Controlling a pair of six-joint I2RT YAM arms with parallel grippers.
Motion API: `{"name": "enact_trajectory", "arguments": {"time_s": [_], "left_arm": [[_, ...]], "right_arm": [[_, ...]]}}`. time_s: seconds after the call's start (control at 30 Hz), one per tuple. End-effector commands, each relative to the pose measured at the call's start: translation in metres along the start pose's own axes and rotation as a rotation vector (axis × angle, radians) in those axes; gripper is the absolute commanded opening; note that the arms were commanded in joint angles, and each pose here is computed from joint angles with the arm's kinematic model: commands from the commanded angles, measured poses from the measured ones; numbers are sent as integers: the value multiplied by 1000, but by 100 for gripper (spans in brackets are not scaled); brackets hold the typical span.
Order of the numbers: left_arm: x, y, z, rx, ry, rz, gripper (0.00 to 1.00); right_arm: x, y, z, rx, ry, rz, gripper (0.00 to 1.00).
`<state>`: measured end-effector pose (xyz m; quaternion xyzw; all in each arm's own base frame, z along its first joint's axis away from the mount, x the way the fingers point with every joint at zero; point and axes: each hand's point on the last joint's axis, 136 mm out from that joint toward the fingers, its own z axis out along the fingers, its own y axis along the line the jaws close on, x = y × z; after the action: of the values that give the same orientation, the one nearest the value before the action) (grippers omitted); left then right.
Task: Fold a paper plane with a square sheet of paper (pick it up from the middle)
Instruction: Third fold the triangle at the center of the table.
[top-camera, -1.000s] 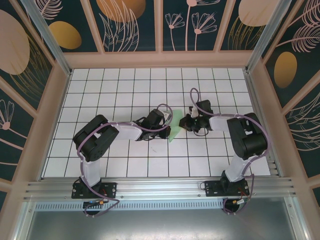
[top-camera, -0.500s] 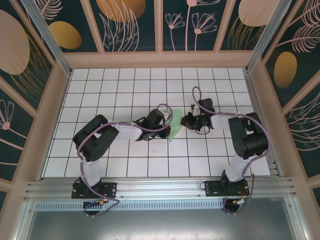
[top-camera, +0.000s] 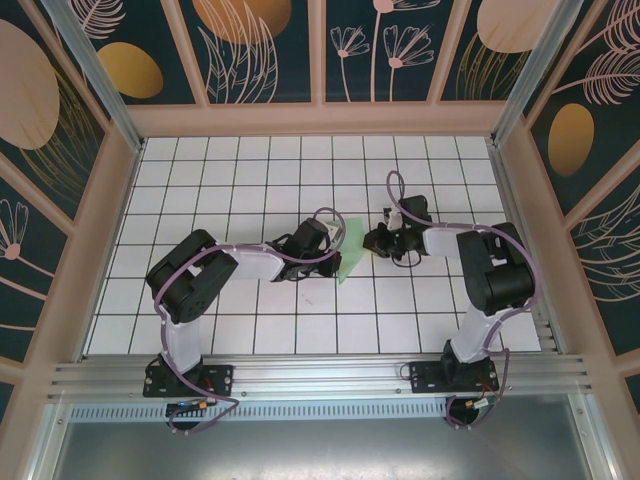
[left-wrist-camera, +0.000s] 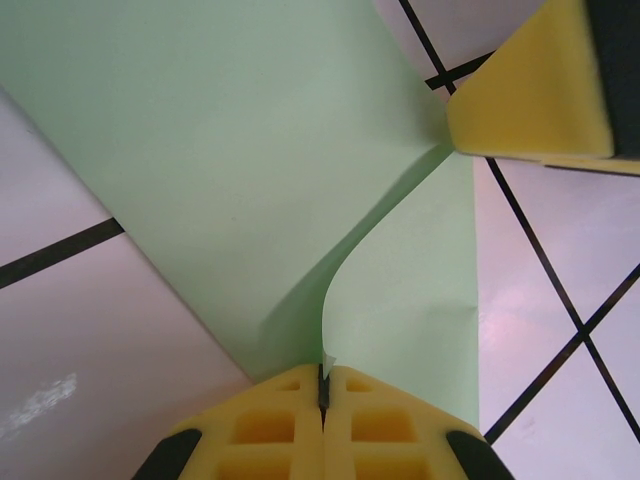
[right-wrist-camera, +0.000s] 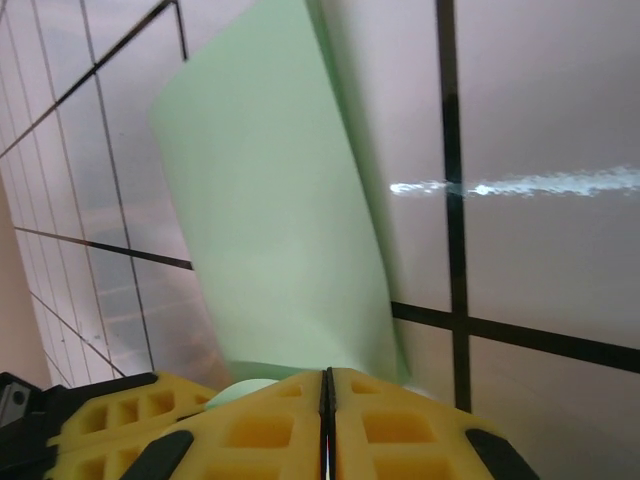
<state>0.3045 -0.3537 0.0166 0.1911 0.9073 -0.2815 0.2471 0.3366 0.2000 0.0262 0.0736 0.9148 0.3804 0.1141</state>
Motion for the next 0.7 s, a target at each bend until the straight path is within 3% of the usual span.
{"name": "enact_trajectory", "arguments": {"time_s": [0.0, 0.13, 0.37, 0.67], "left_arm": [[26, 22, 2, -79, 83, -30, 0], [28, 22, 1, -82, 87, -32, 0], [27, 23, 1, -88, 85, -38, 0], [24, 25, 0, -105, 77, -34, 0]], "right_arm": [[0, -11, 9, 35, 10, -2, 12], [-3, -12, 9, 47, 9, -1, 12], [-9, 24, -23, 2, -56, -69, 12], [43, 38, -10, -80, 20, -39, 11]]}}
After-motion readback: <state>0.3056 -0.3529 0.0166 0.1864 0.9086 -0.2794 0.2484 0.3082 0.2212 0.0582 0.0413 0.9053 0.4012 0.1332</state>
